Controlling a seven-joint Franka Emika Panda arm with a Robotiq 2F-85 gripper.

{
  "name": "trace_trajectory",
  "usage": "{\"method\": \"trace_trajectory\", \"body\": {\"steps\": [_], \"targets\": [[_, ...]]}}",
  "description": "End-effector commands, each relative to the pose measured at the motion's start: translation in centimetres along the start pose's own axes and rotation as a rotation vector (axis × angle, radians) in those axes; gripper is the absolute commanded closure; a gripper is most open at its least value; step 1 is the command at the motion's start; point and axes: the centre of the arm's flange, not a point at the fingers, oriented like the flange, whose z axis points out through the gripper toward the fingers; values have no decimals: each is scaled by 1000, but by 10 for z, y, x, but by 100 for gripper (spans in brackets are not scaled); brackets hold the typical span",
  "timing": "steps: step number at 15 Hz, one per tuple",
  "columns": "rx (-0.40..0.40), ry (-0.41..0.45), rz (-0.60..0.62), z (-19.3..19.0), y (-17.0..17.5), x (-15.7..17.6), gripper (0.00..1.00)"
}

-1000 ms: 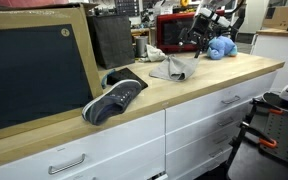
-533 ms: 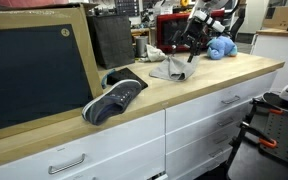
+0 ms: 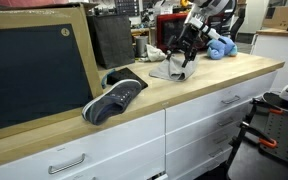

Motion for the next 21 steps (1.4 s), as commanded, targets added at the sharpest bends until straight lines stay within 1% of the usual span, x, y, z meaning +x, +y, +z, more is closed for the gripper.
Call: {"method": "trace_trajectory", "body": {"steps": [1, 4, 10, 15, 21], "targets": [[12, 64, -32, 17, 10, 8, 0], [-22, 98, -13, 21, 26, 21, 0], [-80, 124, 47, 28, 56, 32, 0], [-72, 124, 60, 27, 57, 34, 0], [-72, 134, 89, 12, 55, 39, 0]]}}
